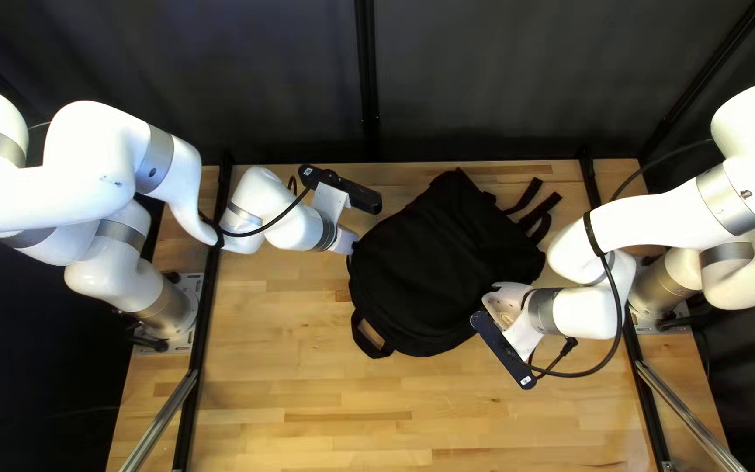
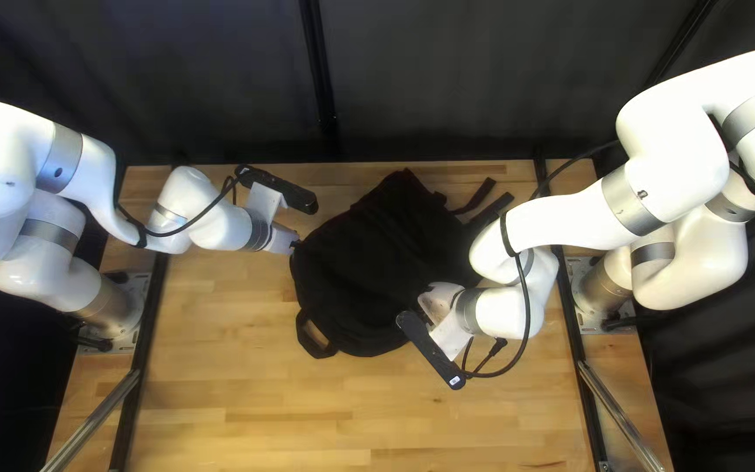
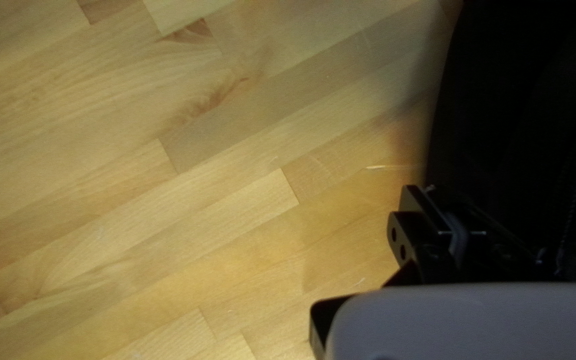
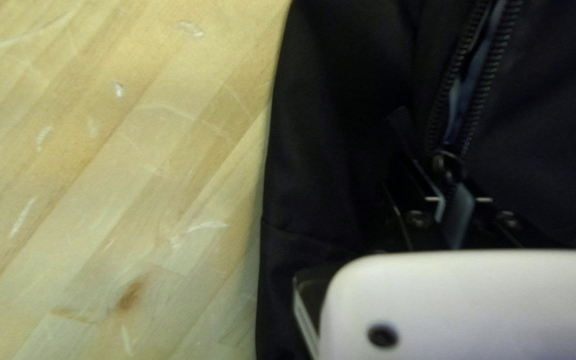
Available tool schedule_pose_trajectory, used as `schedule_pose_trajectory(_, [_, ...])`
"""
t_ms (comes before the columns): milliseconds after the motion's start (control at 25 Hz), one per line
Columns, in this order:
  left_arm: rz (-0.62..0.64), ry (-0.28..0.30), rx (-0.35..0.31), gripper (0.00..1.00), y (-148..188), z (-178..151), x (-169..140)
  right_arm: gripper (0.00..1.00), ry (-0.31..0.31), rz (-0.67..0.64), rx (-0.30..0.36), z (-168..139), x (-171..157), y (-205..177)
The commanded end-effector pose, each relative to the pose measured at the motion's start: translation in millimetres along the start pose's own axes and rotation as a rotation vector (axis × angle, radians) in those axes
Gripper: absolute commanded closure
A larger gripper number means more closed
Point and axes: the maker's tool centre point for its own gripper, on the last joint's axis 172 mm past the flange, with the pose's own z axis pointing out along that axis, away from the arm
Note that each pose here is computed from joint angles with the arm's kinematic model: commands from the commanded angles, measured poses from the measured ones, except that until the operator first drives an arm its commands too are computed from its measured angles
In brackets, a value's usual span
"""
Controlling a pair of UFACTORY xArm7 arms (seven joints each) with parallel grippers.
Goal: Remove a lunch box from a kids backpack
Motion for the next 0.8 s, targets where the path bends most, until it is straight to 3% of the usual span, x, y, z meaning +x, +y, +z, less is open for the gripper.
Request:
schedule_pose_trajectory(40, [0.004,-0.001,0.005,1.0,1.4,-0.2,9.5,1.0,0.001,-0.002,0.001,0.6,0.6,0.8])
schedule_pose_trajectory(800, [0.026,-0.007,0.007,1.0,17.1,10.4,37.8,1.0,0.007,-0.013,0.009,4.9,6.0,8.2])
